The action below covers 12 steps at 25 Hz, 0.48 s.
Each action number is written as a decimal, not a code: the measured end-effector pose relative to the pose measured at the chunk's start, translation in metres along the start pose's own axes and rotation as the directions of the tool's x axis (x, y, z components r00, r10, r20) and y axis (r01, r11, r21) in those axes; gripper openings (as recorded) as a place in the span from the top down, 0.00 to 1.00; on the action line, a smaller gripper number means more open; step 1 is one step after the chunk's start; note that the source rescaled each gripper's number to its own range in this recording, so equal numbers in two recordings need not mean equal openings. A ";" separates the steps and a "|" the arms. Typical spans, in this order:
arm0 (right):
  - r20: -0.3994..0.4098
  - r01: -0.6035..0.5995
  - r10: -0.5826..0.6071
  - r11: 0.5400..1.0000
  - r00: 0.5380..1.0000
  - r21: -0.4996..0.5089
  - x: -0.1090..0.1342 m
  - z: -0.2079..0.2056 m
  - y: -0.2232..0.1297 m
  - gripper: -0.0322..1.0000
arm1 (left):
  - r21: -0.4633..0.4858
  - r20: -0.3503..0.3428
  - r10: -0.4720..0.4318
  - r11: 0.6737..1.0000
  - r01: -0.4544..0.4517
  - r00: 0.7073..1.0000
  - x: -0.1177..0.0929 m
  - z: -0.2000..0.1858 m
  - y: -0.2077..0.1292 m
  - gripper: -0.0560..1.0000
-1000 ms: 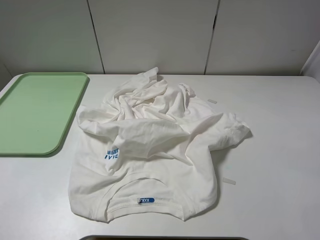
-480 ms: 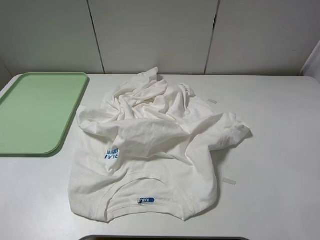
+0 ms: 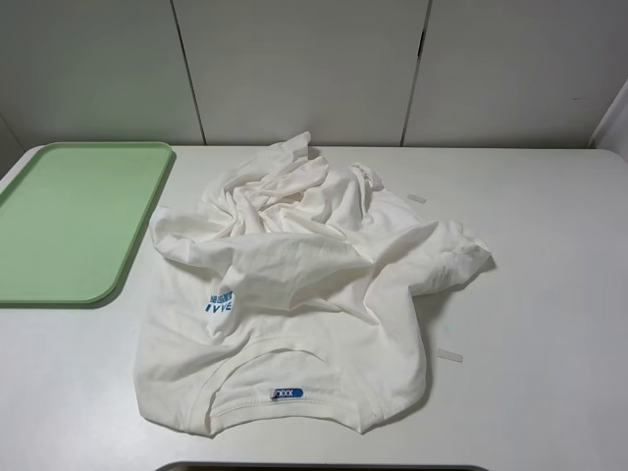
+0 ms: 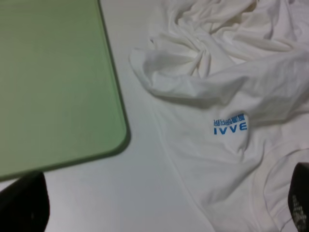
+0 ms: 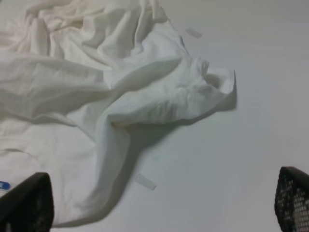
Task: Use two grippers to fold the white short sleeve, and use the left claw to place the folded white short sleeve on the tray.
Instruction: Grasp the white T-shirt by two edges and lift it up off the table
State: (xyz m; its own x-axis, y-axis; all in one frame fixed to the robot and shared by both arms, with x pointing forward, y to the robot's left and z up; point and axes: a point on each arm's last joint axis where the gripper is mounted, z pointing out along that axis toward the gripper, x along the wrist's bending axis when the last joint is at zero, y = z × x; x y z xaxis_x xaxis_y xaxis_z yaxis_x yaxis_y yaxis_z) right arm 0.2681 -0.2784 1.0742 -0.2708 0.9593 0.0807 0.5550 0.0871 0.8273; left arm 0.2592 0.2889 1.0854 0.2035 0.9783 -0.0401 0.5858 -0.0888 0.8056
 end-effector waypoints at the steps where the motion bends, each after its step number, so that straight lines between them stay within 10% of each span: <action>1: 0.000 0.012 -0.012 1.000 1.000 0.018 -0.001 0.002 0.008 0.00 | 0.012 0.004 0.012 1.000 -0.012 1.000 0.000 0.001 0.009 0.00; 12: -0.052 0.134 -0.128 0.983 0.990 0.128 -0.009 0.042 0.103 0.00 | 0.206 0.212 0.051 0.974 -0.095 0.976 -0.008 0.052 0.080 0.00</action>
State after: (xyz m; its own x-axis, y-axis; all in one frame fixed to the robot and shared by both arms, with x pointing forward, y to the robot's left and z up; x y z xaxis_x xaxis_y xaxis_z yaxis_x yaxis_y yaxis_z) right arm 0.3607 -0.2666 1.1351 -0.3799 0.9250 0.0024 0.6099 0.2486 0.7525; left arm 0.3452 0.2644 1.1195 0.3948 0.9104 -0.1237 0.7128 -0.2185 0.6665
